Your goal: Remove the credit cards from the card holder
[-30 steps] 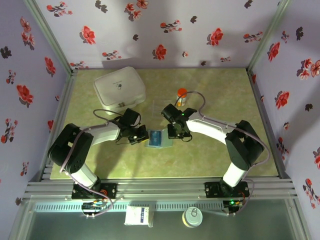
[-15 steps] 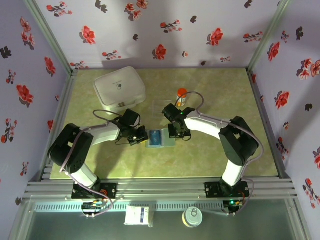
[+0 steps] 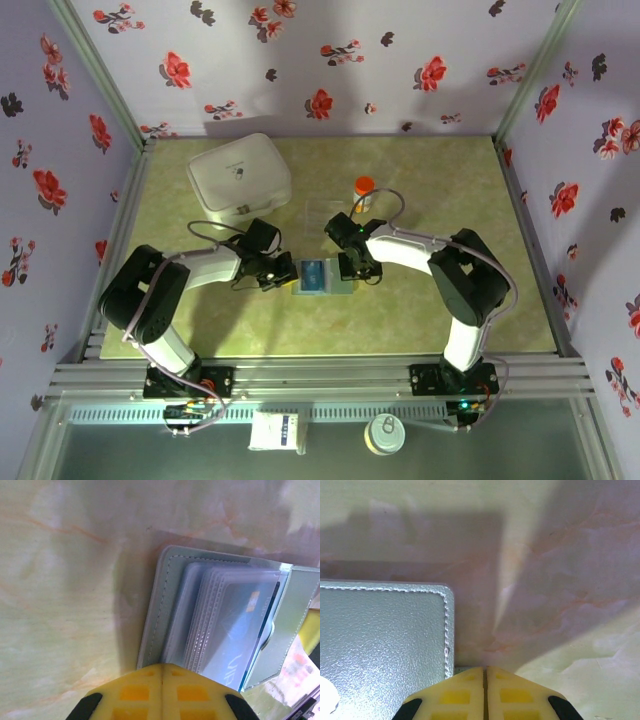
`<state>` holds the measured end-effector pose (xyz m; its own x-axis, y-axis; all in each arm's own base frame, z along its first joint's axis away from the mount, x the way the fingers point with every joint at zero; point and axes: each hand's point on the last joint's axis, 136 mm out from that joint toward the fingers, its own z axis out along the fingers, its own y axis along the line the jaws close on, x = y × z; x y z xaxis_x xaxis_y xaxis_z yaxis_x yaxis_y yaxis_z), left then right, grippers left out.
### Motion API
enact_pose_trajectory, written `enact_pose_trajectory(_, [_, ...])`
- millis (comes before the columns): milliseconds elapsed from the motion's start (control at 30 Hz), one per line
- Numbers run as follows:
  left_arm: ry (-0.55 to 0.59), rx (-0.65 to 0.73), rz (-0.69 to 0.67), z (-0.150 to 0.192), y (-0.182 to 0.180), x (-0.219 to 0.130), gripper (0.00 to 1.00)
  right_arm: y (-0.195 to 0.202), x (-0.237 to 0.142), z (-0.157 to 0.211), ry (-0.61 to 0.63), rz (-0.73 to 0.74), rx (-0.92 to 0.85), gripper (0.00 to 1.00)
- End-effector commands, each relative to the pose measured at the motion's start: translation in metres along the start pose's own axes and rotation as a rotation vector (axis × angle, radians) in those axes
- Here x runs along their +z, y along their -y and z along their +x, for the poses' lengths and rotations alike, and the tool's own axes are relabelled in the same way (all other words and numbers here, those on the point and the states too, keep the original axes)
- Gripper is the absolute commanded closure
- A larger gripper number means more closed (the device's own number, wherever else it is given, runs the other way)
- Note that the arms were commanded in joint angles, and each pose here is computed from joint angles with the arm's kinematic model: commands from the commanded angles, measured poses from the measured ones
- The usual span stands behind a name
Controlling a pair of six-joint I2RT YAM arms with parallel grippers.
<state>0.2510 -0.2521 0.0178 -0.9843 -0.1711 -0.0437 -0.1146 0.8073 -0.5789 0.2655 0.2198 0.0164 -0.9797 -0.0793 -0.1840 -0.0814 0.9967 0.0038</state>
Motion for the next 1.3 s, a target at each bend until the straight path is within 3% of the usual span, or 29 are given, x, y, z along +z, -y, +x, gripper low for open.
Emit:
enact_pose_trajectory(0, [-0.088,-0.080,-0.160,0.030,-0.052,0.016,1.00,0.021,0.016,0.011,-0.033,0.084,-0.007,0.92])
enact_pose_trajectory(500, [-0.098,-0.112,-0.149,0.037,-0.058,0.019,0.99,0.049,0.000,0.010,-0.030,0.163,-0.014,0.85])
enact_pose_trajectory(933, [-0.106,-0.120,-0.135,0.039,-0.058,0.021,0.98,0.056,0.008,0.017,-0.058,0.175,-0.001,0.61])
enact_pose_trajectory(1267, [-0.105,-0.127,-0.134,0.040,-0.059,0.021,0.98,0.068,-0.004,0.016,-0.046,0.234,-0.016,0.62])
